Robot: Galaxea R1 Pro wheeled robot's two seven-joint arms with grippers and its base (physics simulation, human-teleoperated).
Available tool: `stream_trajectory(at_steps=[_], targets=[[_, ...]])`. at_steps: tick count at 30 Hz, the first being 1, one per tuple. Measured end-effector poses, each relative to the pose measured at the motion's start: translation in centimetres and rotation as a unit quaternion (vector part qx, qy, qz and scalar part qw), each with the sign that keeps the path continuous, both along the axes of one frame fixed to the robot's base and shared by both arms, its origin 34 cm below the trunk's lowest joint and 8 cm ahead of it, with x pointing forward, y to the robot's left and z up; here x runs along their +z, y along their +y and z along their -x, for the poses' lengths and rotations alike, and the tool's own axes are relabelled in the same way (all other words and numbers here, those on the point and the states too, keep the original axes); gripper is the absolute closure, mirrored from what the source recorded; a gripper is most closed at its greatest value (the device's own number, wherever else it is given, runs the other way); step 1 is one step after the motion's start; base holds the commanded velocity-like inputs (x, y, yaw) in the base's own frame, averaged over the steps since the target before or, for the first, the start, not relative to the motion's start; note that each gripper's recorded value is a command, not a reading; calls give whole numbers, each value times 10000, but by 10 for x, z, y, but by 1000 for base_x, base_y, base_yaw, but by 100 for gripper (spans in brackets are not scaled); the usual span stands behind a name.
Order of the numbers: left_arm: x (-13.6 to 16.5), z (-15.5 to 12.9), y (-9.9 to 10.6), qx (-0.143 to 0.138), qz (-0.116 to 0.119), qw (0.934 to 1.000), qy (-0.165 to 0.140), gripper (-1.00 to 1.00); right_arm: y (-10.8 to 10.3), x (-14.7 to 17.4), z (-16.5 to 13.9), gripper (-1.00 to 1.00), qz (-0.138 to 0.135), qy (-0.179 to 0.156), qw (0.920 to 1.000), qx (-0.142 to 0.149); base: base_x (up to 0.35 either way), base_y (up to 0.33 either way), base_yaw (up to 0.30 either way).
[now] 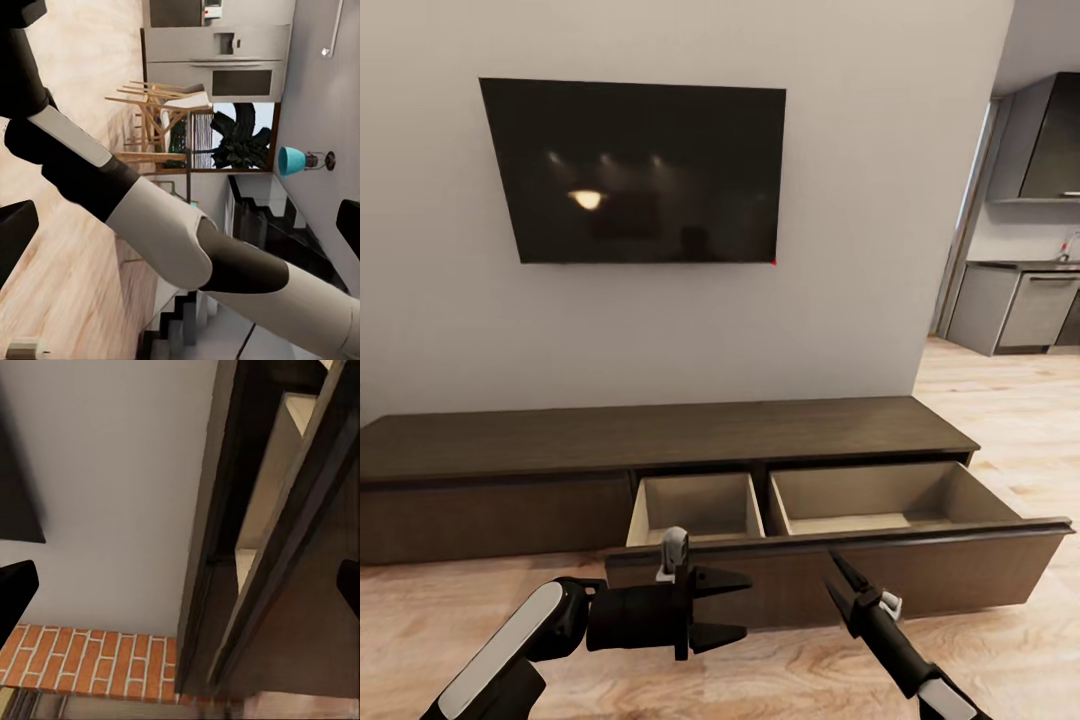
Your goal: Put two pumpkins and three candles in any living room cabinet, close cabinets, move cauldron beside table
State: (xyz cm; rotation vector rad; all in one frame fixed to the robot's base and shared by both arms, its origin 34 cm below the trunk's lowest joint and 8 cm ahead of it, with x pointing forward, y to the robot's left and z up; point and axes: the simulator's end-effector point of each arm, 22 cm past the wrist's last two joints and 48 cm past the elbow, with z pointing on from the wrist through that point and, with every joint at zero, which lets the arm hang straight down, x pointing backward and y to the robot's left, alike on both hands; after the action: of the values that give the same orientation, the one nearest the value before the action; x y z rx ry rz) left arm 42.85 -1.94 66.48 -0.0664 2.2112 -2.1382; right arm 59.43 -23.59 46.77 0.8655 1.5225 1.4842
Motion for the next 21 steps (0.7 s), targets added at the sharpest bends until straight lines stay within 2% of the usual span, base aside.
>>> stream_trajectory(at_steps=[9, 15, 16, 21], targets=[[20, -5, 0, -10, -2, 10000, 2, -100, -4, -31, 33, -100, 65, 826, 9962, 255, -2, 1, 0], [33, -8, 0, -10, -3, 10000, 4, -100, -8, -37, 43, -100, 159, 1095, 9936, 211, 0, 0, 0], [35, -9, 0, -9, -4, 10000, 5, -100, -10, -40, 45, -100, 247, 1140, 9930, 161, 0, 0, 0], [46, -11, 0, -10, -4, 10000, 6, -100, -12, -31, 44, -100, 282, 1156, 9928, 133, 0, 0, 0]])
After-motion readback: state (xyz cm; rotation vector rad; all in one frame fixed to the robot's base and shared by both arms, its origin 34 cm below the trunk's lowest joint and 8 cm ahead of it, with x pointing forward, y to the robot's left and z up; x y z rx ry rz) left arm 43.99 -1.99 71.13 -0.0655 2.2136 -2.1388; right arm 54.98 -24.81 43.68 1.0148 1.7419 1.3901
